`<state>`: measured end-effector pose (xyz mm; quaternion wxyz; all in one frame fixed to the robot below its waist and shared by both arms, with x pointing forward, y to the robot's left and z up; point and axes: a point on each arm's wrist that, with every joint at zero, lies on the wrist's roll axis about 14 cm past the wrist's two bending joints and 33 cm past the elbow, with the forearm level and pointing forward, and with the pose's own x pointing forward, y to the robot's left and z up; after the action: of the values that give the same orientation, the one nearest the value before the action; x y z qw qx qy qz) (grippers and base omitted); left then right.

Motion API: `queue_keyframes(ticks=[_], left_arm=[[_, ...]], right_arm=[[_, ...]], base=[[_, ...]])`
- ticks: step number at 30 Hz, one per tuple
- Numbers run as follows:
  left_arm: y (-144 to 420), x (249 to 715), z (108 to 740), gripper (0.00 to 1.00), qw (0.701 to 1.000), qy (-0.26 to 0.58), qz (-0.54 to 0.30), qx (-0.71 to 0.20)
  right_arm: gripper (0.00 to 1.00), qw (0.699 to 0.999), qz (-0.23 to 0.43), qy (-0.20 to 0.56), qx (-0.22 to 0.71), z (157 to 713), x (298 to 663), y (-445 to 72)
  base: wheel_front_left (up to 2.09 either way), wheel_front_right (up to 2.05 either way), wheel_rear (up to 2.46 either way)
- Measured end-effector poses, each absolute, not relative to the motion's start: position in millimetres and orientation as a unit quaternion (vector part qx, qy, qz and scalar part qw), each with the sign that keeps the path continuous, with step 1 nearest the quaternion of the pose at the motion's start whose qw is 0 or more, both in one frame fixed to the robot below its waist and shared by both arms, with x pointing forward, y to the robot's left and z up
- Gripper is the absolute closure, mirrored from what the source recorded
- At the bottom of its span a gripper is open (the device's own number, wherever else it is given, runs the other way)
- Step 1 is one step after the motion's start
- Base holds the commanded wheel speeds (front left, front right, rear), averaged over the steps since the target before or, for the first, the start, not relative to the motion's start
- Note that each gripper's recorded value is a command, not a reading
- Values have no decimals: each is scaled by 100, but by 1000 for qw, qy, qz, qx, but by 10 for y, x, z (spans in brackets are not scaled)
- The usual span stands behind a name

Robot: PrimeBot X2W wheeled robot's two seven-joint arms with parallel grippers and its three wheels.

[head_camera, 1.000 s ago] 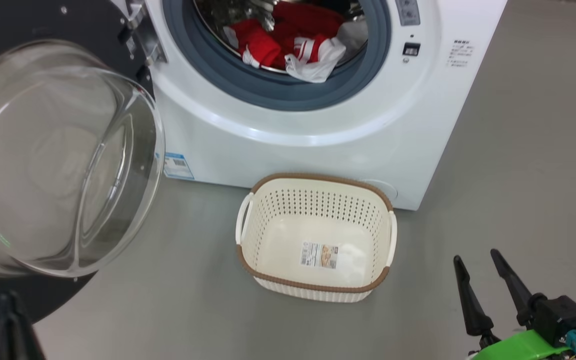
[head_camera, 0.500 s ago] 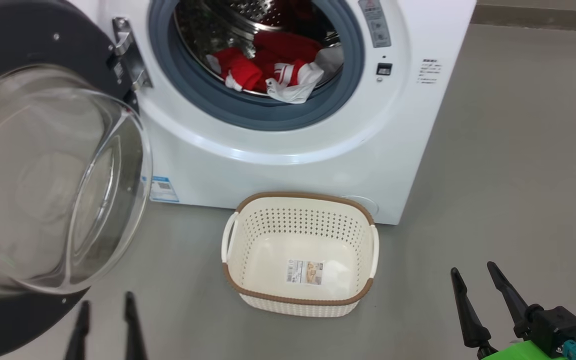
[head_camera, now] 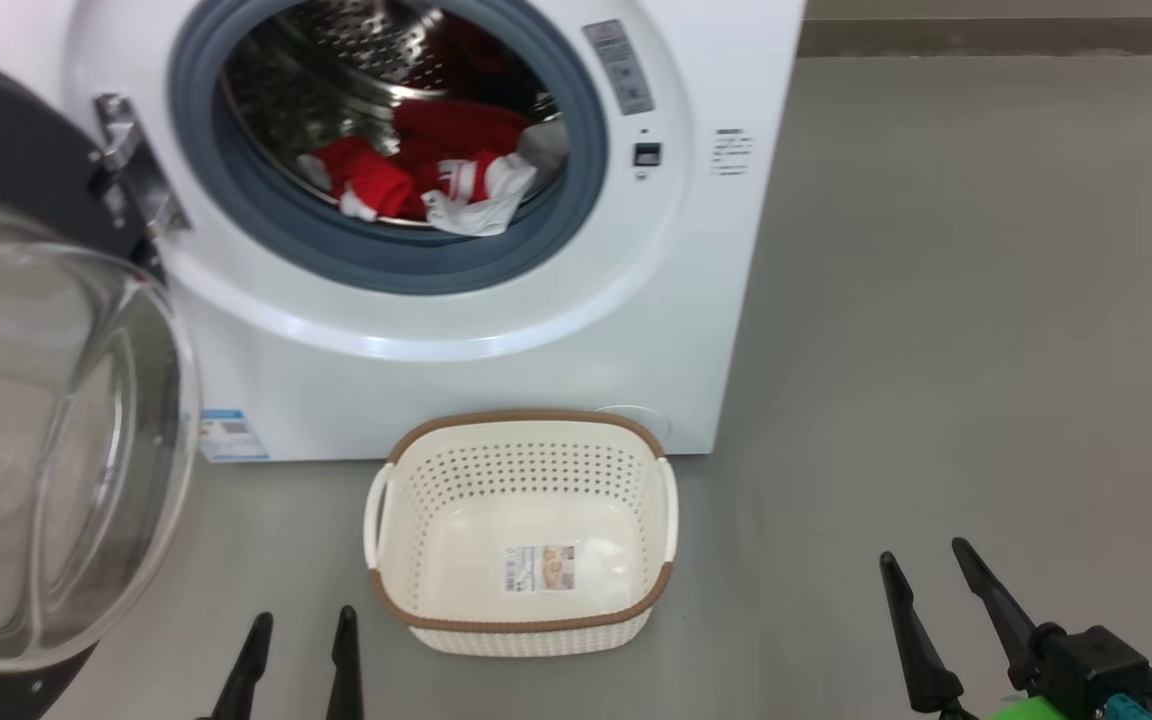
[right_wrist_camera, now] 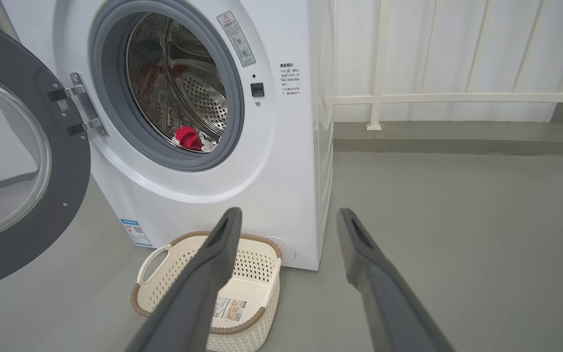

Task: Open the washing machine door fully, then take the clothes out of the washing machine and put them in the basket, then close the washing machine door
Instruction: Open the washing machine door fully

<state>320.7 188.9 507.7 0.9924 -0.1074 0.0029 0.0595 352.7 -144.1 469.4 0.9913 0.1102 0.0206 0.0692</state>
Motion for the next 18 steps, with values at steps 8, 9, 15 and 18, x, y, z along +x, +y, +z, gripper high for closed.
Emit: queue_keyframes(ticks=[8,9,15,18], left_arm=[[1667,3307,5051,0,994,10,14,-110],[1645,3316,5050,0,994,11,10,-109],[1506,3351,5011,0,994,18,-15,-109],[1469,3357,5003,0,994,20,-20,-109]], right_arm=[[0,993,37,17,107,4694,3355,-1638],[0,994,34,16,107,4701,3343,-1659],[0,994,19,11,107,4722,3282,-1752],[0,994,16,8,107,4733,3271,-1770]], base=[[0,0,0],[0,0,0],[0,0,0],[0,0,0]])
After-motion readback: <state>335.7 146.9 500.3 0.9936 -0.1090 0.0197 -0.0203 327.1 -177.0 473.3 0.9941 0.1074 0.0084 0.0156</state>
